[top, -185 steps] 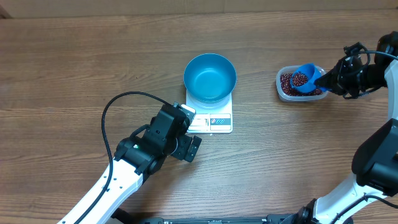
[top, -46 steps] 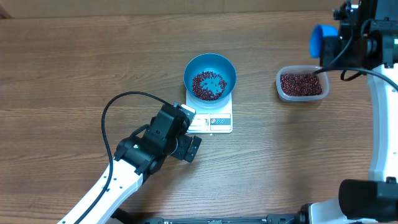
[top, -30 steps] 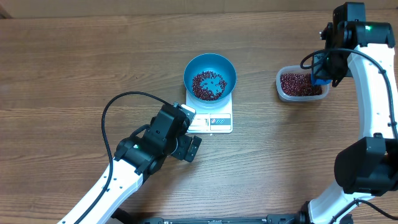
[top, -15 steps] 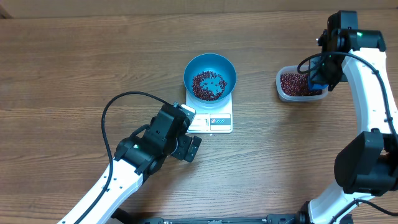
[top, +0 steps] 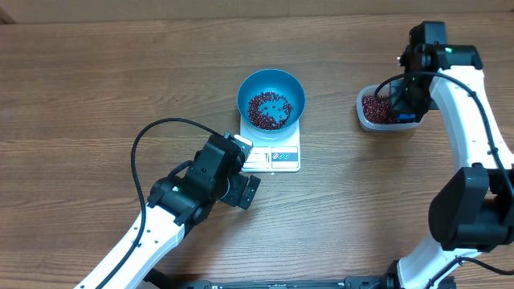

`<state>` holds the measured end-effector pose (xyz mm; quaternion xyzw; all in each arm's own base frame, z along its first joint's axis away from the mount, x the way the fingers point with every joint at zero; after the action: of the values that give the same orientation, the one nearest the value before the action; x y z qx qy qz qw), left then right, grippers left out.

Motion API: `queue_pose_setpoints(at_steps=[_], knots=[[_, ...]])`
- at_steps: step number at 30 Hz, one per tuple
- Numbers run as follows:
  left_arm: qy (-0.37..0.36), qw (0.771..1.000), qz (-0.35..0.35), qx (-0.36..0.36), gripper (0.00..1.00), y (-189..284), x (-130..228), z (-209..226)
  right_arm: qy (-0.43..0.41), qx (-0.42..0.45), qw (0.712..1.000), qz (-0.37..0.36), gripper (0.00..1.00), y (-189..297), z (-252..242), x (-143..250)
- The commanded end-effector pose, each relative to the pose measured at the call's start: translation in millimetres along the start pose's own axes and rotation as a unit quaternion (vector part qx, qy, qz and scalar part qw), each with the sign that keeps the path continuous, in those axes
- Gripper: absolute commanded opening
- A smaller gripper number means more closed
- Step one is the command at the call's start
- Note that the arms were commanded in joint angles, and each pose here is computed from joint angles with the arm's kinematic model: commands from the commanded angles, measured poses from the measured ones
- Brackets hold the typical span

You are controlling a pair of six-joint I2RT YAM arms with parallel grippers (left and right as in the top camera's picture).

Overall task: Scoop item into bowl and weigh 150g on scale
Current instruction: 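Scoop more red beans from the tub with the right gripper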

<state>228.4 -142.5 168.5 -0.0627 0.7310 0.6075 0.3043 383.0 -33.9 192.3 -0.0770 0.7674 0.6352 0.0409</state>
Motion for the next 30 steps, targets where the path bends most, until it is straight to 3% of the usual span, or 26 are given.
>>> queue_pose_setpoints(at_steps=[1, 14, 30], knots=[[-0.003, 1.0, -0.01, 0.005, 1.0, 4.2, -7.9, -0.7, 0.027, -0.015, 1.0, 0.0, 0.04, 3.0, 18.2, 1.6], [-0.003, 1.0, -0.01, 0.005, 1.0, 4.2, -7.9, -0.7, 0.023, -0.156, 0.987, 0.006, 0.04, 5.8, 37.5, 7.3], [-0.003, 1.0, -0.01, 0.005, 0.99, 4.2, -7.9, -0.7, -0.076, -0.311, 0.947, -0.03, 0.04, 9.6, -10.3, 12.0]])
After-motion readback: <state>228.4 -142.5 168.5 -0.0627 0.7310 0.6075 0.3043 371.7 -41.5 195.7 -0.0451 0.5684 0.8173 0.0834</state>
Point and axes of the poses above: each gripper's point midway between its finger pads, its own y axis back along the fingers, its own z axis along the line the jaws close on, x = y × z, the point moved 6 cm from there along y, back along the fingers, and after that the axes turned 6 degrees about y, right-handed, at the moved point
